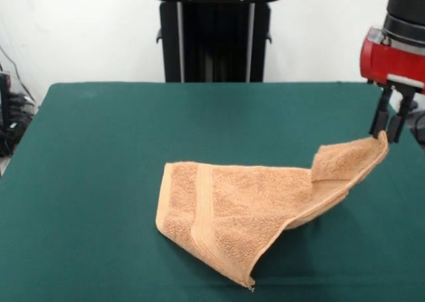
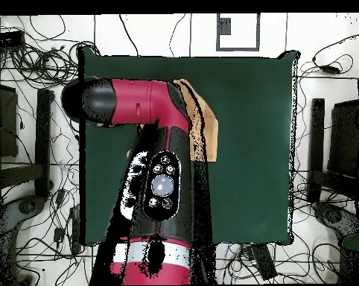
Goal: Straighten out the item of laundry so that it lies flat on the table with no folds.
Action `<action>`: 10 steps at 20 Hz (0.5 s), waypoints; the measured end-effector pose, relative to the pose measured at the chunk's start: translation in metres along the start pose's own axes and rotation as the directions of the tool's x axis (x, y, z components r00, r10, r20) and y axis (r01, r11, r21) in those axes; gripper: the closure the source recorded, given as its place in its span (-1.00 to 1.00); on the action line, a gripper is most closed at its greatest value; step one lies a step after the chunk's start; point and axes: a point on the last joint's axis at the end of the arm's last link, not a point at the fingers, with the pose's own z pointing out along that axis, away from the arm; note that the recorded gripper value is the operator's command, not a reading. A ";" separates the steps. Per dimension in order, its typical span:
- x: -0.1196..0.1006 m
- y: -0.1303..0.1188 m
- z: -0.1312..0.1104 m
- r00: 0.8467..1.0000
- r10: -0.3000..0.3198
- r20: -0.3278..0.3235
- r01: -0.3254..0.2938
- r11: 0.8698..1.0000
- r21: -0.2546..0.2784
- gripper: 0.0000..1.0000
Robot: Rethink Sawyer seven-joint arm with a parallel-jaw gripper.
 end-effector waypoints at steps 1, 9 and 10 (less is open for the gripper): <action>0.004 0.001 0.007 1.000 -0.014 0.002 0.014 1.000 0.012 1.00; 0.009 0.003 0.039 0.999 -0.052 0.003 0.052 0.997 0.049 1.00; 0.009 0.003 0.042 0.999 -0.053 0.002 0.053 0.997 0.051 1.00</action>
